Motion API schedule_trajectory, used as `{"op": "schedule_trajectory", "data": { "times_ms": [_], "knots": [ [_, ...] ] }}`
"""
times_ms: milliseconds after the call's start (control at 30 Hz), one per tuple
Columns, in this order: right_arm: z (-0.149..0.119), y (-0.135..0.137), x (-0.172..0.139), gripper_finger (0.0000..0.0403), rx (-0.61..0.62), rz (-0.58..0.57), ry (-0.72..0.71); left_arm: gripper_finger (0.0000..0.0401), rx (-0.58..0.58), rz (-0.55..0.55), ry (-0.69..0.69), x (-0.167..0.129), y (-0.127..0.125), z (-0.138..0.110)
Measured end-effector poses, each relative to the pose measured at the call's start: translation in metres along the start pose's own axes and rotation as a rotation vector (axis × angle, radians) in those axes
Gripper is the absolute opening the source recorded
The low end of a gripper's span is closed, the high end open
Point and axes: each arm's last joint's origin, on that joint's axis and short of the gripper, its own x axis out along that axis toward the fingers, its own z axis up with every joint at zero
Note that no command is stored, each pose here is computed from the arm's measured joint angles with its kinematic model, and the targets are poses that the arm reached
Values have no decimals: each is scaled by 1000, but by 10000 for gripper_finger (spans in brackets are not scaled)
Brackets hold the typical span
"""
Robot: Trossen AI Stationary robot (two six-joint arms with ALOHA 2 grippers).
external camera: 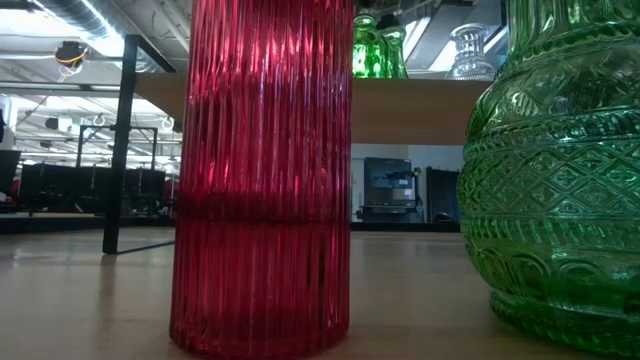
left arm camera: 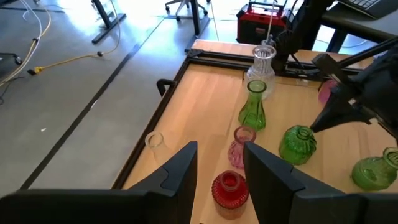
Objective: Sort vases onto shelf
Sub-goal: Adjust the green vases on the shelf aligning them together
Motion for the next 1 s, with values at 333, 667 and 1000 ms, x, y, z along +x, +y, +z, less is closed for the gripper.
{"op": "schedule_trajectory", "data": {
  "times_ms": [333,667,1000],
  "knots": [
    [-1,5,6,0,16,-11,16,121,22,0,0,0,0,0],
    [0,3,17,0,56,-20,54,121,23,0,0,0,0,0],
    [-6,-8,19,0,30,-76,133,121,23,0,0,0,0,0]
  ]
}}
